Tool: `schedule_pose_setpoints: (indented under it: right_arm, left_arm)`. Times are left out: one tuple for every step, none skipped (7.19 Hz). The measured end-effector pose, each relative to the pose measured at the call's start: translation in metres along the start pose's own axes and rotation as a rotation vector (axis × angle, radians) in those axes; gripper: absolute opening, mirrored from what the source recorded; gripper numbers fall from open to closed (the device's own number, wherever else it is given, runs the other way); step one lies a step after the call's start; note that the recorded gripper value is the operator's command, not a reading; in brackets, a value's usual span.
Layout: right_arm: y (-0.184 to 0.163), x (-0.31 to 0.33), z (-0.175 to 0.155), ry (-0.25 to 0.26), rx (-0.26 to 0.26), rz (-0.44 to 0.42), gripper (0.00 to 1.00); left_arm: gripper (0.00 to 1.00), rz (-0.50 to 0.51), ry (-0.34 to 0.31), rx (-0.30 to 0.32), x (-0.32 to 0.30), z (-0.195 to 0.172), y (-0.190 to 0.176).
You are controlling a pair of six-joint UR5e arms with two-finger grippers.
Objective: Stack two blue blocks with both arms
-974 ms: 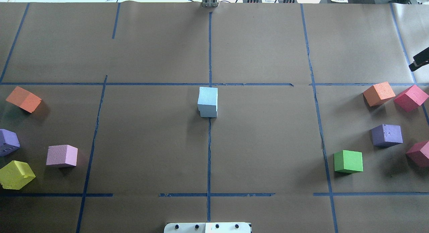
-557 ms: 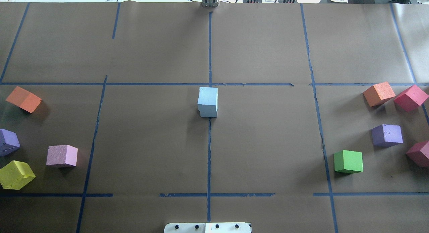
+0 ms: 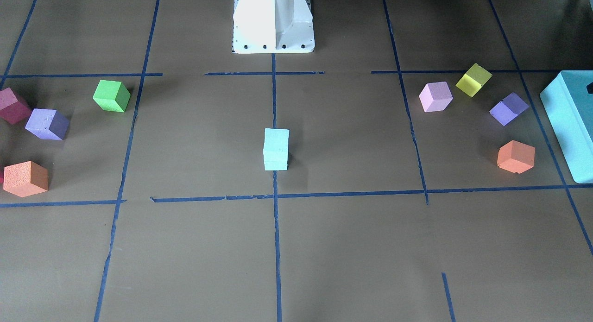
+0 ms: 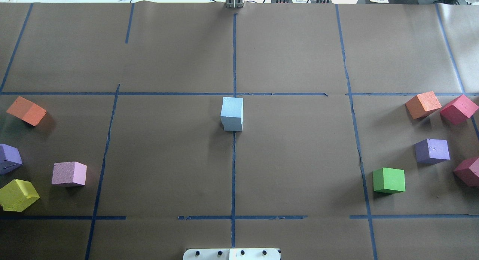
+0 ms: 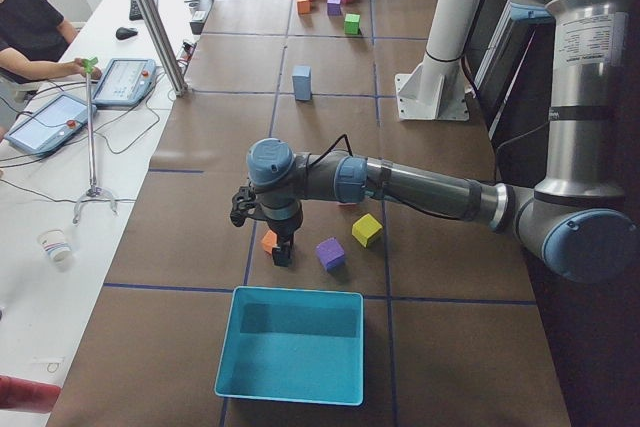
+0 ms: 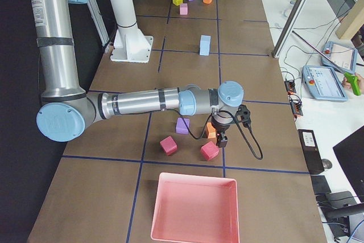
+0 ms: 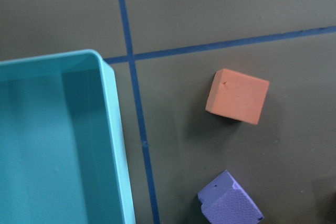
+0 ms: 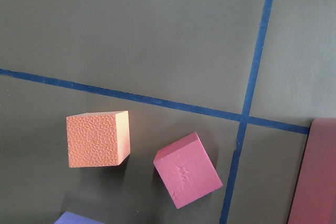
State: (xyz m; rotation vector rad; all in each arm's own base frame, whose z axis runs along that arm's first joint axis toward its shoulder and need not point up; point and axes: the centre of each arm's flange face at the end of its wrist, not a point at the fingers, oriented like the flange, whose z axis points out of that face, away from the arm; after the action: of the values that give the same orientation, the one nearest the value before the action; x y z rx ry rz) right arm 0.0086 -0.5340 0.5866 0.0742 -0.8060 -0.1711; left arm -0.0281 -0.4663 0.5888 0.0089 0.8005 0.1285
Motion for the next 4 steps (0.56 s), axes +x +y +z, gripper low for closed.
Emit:
schedule_pose_setpoints:
  right_arm:
    - [0.0017, 0.0013, -0.0008, 0.0, 0.002, 0.005, 1.0]
    - [0.0032, 0.0028, -0.0012, 0.0, 0.002, 0.011, 1.0]
    - [0.0036, 0.0036, -0.0011, 0.001, 0.002, 0.013, 1.0]
    - [0.0036, 0.0037, -0.0014, 0.001, 0.002, 0.013, 1.0]
  left_arm:
    - [1.0, -0.01, 0.0, -0.006, -0.0054, 0.0047, 0.0014]
    - [1.0, -0.016, 0.0, -0.01, -0.0079, 0.007, 0.0018]
    - [1.0, -0.018, 0.0, -0.012, -0.0085, 0.0075, 0.0019]
    - [1.0, -0.018, -0.001, -0.011, -0.0084, 0.0071, 0.0023]
